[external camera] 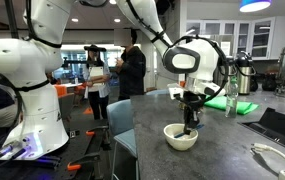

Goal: Take the pen out of the bowl and put it on the table

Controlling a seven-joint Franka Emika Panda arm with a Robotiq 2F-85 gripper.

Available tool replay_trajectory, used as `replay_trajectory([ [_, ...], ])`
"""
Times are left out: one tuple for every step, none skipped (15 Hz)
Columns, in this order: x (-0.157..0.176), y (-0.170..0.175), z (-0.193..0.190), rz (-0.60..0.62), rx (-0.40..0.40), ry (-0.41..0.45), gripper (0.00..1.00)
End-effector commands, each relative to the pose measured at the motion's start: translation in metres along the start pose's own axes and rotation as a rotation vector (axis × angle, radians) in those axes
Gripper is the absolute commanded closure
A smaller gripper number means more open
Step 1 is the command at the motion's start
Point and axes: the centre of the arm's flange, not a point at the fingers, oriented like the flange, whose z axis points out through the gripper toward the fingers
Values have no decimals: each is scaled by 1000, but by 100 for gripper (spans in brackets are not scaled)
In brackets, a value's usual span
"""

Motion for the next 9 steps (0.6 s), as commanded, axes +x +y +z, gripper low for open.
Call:
replay_trajectory([
  [-10, 1, -27, -54, 12, -26, 97],
  [-13, 2, -36, -78, 24, -29, 97],
  [-17, 3, -45, -106, 32, -35, 97],
  [-19, 6, -56, -144, 24, -42, 97],
  [-20, 10, -65, -184, 16, -56, 97],
  [-19, 13, -74, -225, -1, -86, 97],
  [-18, 16, -82, -269, -27, -125, 97],
  [-17, 22, -88, -304, -51, -167, 97],
  [-15, 27, -91, -321, -94, -192, 97],
])
